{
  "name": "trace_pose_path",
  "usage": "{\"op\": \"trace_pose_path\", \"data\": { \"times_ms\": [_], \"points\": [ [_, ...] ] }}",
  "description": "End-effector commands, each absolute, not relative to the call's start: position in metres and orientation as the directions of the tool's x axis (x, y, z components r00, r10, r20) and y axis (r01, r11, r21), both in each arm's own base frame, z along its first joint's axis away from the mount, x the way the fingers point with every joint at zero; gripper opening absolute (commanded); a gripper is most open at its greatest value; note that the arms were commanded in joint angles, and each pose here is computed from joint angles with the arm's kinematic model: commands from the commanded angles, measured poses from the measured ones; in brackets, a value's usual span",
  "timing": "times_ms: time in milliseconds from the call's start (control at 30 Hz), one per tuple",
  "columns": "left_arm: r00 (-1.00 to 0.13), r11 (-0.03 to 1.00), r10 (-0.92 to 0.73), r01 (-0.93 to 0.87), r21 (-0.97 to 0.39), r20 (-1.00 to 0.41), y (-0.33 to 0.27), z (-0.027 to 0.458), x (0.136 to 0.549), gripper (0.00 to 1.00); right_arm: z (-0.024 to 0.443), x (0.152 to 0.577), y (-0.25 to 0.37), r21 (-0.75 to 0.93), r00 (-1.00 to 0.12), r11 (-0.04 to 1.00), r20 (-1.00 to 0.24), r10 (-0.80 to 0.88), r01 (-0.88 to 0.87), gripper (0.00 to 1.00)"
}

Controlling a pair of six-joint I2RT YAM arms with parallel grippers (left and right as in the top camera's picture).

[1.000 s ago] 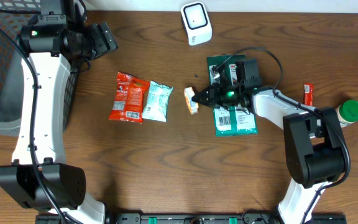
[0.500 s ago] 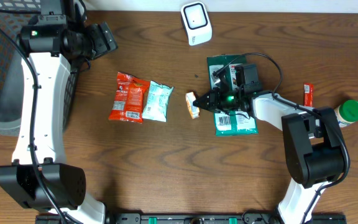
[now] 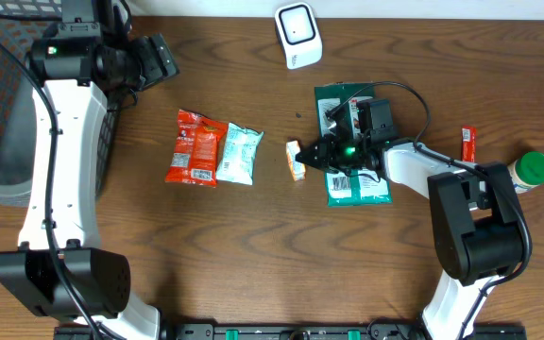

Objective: Scan the item barcode

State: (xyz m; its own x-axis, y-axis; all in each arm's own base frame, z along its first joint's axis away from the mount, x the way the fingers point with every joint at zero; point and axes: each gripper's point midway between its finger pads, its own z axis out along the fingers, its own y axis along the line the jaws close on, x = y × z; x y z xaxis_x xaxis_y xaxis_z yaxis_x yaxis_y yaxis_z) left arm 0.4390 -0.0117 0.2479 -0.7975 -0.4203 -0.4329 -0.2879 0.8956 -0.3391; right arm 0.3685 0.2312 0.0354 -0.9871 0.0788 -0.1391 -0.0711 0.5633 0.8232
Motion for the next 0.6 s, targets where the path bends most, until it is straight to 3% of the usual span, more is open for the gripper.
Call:
{"op": "trace_pose_path", "data": {
  "times_ms": [0,300,567],
  "points": [
    [-0.781,0.902,-0.410,-0.269,-0.338,-0.471,-0.010,0.264,0.439,0.89,0.029,0.367,0.228,0.818,-0.988,0.571,-0.133,0.080,-0.064,0.28],
    [-0.781,0.902,-0.410,-0.270,-0.338,-0.471,-0.010,0.264,0.439,0.89,0.035,0.373,0.229,0.817,-0.982,0.567,-0.176,0.074,-0.104,0.49],
    [-0.781,0.902,-0.410,-0.270,-0.338,-0.471,-0.010,0.264,0.439,0.89,0.063,0.398,0.232,0.806,-0.963,0.569,-0.255,0.086,-0.163,0.57]
  ]
}}
